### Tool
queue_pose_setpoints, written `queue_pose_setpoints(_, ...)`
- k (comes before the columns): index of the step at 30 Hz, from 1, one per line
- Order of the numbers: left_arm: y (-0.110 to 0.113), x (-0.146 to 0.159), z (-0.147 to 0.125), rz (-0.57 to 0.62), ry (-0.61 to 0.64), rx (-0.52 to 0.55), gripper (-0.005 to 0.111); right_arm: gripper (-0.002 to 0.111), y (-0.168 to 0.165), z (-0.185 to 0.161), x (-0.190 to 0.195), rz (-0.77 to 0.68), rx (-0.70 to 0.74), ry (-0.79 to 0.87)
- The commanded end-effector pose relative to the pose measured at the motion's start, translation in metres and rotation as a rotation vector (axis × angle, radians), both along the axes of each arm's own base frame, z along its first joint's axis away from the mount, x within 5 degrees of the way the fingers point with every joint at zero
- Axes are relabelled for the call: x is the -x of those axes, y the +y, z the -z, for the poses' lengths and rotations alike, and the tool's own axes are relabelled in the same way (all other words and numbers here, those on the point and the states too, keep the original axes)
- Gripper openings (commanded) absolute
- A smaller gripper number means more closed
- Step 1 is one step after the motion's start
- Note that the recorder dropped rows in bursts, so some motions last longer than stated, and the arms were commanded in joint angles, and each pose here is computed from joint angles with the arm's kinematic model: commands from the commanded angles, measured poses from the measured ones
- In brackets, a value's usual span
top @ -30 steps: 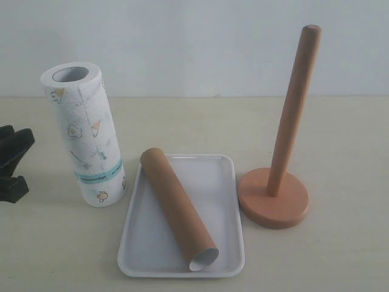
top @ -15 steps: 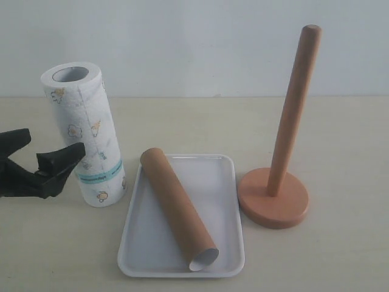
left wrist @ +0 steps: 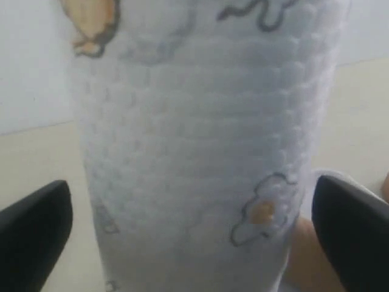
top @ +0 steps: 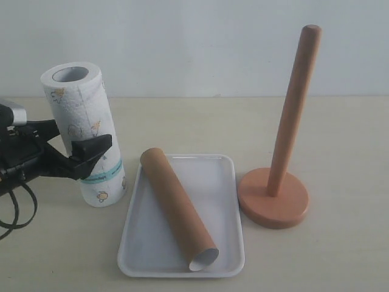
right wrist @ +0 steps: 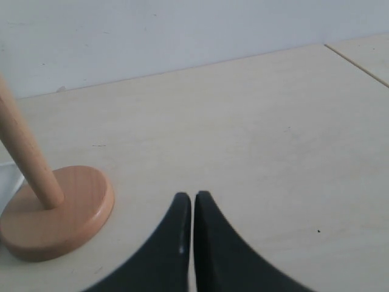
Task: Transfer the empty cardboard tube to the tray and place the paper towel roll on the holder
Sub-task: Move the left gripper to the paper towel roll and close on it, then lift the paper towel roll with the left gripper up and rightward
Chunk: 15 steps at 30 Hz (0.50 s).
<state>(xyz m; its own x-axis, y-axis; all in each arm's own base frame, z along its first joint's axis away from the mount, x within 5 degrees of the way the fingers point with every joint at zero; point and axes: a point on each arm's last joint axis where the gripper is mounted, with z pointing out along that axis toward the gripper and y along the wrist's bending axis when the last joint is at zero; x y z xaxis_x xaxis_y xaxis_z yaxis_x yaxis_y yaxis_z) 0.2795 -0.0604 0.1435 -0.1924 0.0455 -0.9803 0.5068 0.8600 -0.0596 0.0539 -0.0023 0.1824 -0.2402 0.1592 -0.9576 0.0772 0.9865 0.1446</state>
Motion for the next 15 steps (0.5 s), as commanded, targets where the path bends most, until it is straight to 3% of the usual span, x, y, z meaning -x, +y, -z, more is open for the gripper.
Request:
queue_pose_setpoints(1,-0.0030,-0.0090,0.0029,0.014,-0.012,0.014,0.110,0.001,-0.0002,-0.0012,0.0001,0.001,0.006,-0.011)
queue_pose_setpoints(8,-0.0034,-0.0135,0.0092,0.014,0.003,0.013,0.105,0.001,-0.0002,-0.0012,0.0001,0.001,0.006,-0.011)
queue_pose_setpoints(11,-0.0034,-0.0135,0.0092,0.014,0.003,0.013,0.084,0.001,-0.0002,-0.0012,0.0001,0.001,0.006,-0.011)
queue_pose_setpoints(15,-0.0019,-0.0145,0.0090,-0.007,0.003,0.020,0.042,0.001,-0.0002,-0.0012,0.0001,0.001,0.006,-0.011)
